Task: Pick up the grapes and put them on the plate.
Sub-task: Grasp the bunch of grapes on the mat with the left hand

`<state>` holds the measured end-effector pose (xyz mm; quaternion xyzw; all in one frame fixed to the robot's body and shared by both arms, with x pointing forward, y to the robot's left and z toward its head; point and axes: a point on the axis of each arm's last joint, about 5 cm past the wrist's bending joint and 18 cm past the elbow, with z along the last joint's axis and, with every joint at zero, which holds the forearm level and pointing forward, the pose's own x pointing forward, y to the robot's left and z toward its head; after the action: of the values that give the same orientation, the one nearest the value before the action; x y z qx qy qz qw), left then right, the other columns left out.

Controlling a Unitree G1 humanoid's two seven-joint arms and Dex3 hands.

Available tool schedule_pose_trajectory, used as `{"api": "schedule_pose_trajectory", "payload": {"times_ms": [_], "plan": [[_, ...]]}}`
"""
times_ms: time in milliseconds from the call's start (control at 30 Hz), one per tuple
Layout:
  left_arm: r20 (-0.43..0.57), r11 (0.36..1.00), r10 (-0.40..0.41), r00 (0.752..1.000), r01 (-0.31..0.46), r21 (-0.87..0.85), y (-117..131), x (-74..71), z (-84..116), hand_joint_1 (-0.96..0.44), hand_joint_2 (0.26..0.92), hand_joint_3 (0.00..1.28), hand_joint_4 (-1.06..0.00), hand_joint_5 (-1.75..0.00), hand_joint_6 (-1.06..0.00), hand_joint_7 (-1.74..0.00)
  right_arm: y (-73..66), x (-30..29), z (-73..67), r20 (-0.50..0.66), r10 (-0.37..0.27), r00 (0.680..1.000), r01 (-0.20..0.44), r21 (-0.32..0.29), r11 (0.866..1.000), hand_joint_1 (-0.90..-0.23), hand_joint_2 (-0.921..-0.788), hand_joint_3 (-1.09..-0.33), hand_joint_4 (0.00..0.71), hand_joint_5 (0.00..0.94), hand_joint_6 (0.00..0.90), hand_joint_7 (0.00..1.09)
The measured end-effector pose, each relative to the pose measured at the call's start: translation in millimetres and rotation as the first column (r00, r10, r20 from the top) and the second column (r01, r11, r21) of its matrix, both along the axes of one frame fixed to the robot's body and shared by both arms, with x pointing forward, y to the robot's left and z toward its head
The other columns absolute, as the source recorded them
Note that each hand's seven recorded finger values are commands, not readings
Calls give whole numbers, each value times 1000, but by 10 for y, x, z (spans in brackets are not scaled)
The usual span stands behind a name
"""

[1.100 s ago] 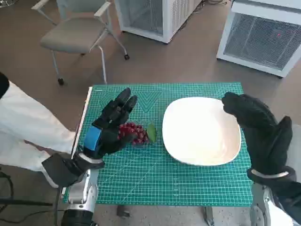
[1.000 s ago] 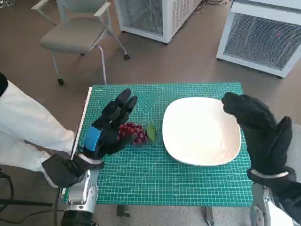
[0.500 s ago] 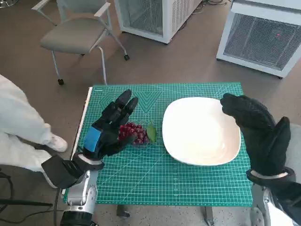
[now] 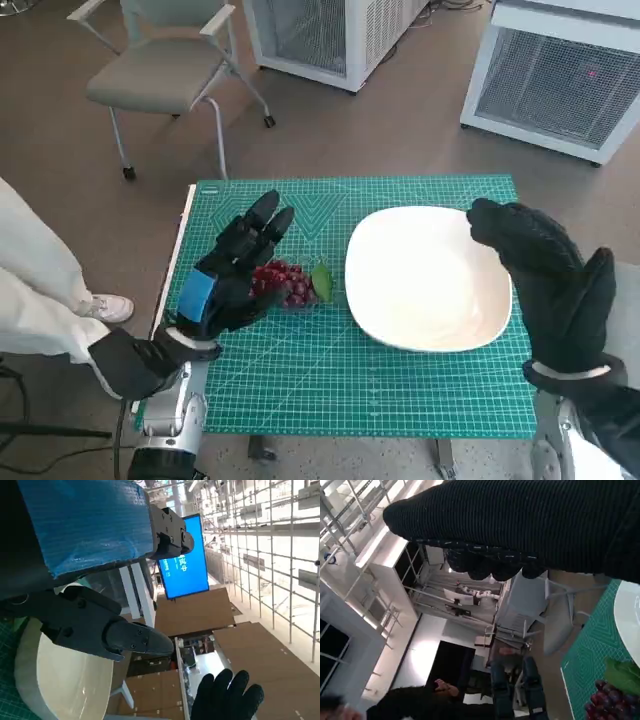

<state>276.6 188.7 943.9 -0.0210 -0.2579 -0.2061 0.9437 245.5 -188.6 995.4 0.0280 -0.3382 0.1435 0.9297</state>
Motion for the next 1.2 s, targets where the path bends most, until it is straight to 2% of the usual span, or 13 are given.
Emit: {"api": "schedule_pose_trajectory", "payload": {"times_ms": [900,1067,1200], "plan": [[-7,1000,-17,1000,17,1,1,-11,16,-366,920,132,-262,-4,-316,-2,1,2,-3,-1,6,1000,-6,-1,1000,-508,-921,-575,317,431,182,905],[-1,985,51,999,-50,168,48,-30,98,-320,848,37,-156,-1,-240,-1,3,4,4,3,7,1000,-7,-2,1000,-510,-921,-576,318,434,181,906],[4,922,123,992,-115,370,112,-51,219,-227,793,10,-108,-1,-233,-7,-2,4,9,6,5,1000,-5,-2,1000,-511,-921,-575,317,437,181,907]]}}
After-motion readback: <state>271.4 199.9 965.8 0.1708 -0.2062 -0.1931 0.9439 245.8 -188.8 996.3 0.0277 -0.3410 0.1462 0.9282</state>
